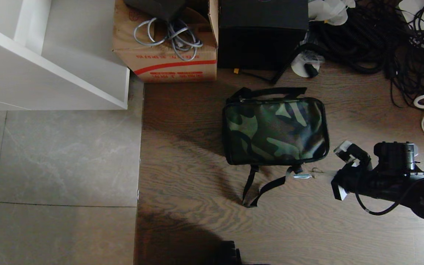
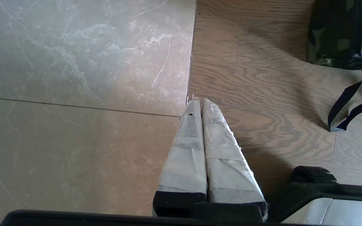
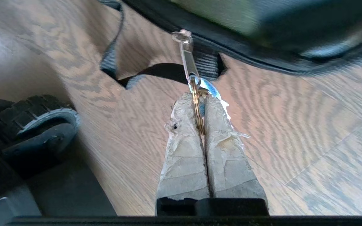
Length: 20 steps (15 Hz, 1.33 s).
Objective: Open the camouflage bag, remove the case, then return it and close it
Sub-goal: Open the top of the storage box
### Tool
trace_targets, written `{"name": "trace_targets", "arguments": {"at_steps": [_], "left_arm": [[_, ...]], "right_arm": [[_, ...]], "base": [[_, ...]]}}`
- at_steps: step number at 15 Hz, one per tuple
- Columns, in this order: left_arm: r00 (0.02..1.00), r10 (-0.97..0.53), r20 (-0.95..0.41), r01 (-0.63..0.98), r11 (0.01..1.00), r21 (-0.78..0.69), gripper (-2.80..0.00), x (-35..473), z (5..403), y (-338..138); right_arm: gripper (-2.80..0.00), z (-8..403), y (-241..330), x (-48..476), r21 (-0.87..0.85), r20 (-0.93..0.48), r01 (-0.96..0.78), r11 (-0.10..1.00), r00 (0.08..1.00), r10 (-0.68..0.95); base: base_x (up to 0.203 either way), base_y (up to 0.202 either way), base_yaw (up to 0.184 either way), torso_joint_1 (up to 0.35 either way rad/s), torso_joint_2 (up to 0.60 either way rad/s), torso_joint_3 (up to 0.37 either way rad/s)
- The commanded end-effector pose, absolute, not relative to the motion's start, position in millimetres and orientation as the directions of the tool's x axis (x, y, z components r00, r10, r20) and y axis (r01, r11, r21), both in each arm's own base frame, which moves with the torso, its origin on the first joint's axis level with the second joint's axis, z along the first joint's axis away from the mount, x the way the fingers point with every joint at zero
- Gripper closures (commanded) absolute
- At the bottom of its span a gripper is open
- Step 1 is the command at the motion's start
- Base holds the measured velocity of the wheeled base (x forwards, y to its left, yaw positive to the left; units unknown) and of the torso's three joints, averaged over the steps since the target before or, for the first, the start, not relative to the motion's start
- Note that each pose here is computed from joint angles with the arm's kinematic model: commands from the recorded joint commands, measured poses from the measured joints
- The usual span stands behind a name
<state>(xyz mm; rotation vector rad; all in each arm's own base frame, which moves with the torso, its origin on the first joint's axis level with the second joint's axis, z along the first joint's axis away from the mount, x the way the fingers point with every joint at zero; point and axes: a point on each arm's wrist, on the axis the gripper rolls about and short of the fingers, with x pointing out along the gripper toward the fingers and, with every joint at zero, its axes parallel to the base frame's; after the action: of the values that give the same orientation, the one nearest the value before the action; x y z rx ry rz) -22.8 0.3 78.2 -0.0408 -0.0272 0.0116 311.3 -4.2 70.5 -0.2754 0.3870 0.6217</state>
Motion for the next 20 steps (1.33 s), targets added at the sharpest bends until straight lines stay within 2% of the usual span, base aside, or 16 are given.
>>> {"name": "trace_targets", "arguments": {"at_steps": [1, 8, 20], "left_arm": [[1.0, 0.014, 0.02, -0.013, 0.999, -0.042, 0.0, -22.2, 76.2, 0.3], [1.0, 0.013, 0.02, -0.012, 0.999, -0.042, 0.0, -22.2, 76.2, 0.3], [1.0, 0.012, 0.02, -0.011, 0.999, -0.042, 0.0, -22.2, 76.2, 0.3]], "right_arm": [[0.0, 70.9, -12.7, 312.0, -0.133, -0.421, -0.602, 0.788, 0.754, 0.505], [0.0, 71.8, -43.9, 316.3, -0.115, -0.442, -0.538, 0.835, 0.781, 0.442], [0.0, 69.4, -57.0, 326.4, -0.111, -0.464, -0.517, 0.849, 0.782, 0.416]], "base": [[0.0, 0.0, 0.0, 0.0, 0.0, 0.0], [0.0, 0.0, 0.0, 0.0, 0.0, 0.0], [0.0, 0.0, 0.0, 0.0, 0.0, 0.0]]}}
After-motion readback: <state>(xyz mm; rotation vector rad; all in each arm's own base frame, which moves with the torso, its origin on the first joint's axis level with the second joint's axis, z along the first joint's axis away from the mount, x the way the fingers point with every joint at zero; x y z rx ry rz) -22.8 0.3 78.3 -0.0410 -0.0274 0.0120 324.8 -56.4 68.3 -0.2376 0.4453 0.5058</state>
